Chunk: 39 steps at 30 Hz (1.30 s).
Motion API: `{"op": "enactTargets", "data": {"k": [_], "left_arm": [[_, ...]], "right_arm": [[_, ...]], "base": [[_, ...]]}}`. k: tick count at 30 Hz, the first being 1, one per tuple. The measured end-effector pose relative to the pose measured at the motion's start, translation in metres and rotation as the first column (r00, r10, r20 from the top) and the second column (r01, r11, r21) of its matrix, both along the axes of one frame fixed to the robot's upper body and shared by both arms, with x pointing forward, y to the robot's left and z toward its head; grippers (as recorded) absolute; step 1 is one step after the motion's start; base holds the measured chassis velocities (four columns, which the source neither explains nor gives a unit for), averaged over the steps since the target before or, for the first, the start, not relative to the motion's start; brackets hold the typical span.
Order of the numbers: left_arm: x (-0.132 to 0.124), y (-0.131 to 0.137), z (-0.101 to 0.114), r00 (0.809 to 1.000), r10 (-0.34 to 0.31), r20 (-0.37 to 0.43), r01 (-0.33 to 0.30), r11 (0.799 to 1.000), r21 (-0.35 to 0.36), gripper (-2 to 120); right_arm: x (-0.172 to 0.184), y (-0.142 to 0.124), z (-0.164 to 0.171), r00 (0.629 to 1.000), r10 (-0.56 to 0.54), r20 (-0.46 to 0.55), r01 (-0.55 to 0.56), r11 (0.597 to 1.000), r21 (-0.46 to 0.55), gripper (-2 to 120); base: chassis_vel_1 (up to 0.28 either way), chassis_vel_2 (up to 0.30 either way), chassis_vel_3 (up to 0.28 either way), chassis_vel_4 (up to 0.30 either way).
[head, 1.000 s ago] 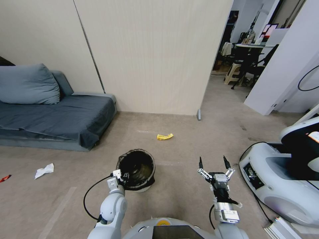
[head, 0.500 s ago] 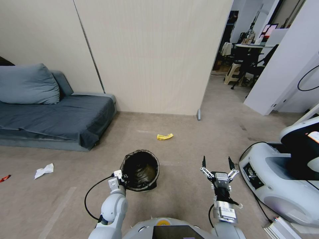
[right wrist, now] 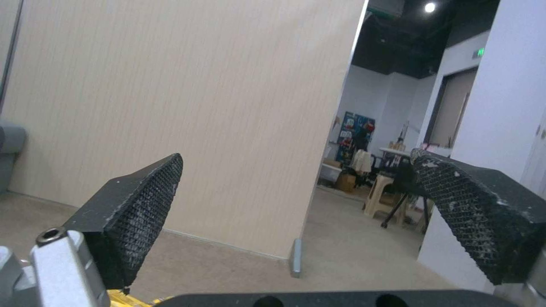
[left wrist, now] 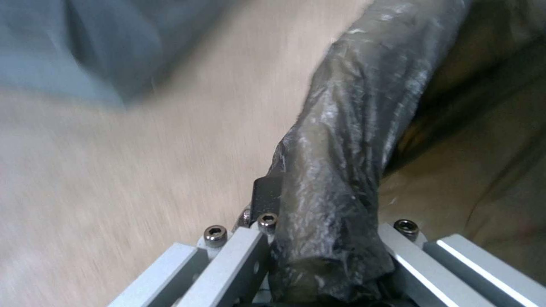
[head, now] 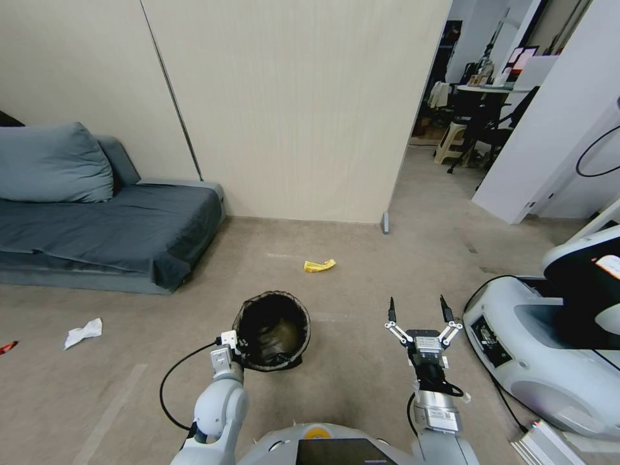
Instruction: Pick up the trash bin, then pick up the garbage from the floor and place it into the trash bin.
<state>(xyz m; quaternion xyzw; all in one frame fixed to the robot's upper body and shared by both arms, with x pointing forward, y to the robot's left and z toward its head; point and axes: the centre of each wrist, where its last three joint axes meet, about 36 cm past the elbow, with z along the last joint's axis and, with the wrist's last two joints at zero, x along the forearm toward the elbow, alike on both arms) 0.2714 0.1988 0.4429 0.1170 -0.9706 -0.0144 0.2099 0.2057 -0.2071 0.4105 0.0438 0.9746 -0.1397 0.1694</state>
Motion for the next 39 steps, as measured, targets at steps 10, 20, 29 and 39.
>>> {"op": "enactTargets", "data": {"k": [10,20,29,39], "left_arm": [[-0.032,-0.001,0.033,0.986,-0.020,0.167,-0.001,0.992,0.127,1],[-0.038,0.001,0.027,0.980,-0.018,0.200,-0.017,0.984,0.175,1],[-0.037,0.001,0.026,0.977,-0.018,0.215,-0.023,0.982,0.185,1],[-0.036,0.000,0.025,0.975,-0.016,0.221,-0.028,0.981,0.192,1]], "right_arm": [[-0.001,0.001,-0.003,1.000,0.024,-0.007,-0.024,1.000,0.003,100],[0.000,0.002,-0.004,1.000,0.026,-0.016,-0.025,1.000,0.004,100],[0.001,0.004,-0.005,0.999,0.031,-0.022,-0.030,1.000,0.006,100],[0.001,0.003,-0.006,0.999,0.031,-0.031,-0.031,1.000,0.005,100]], "base": [[0.000,0.000,0.000,0.000],[0.000,0.000,0.000,0.000],[0.000,0.000,0.000,0.000],[0.000,0.000,0.000,0.000]]}}
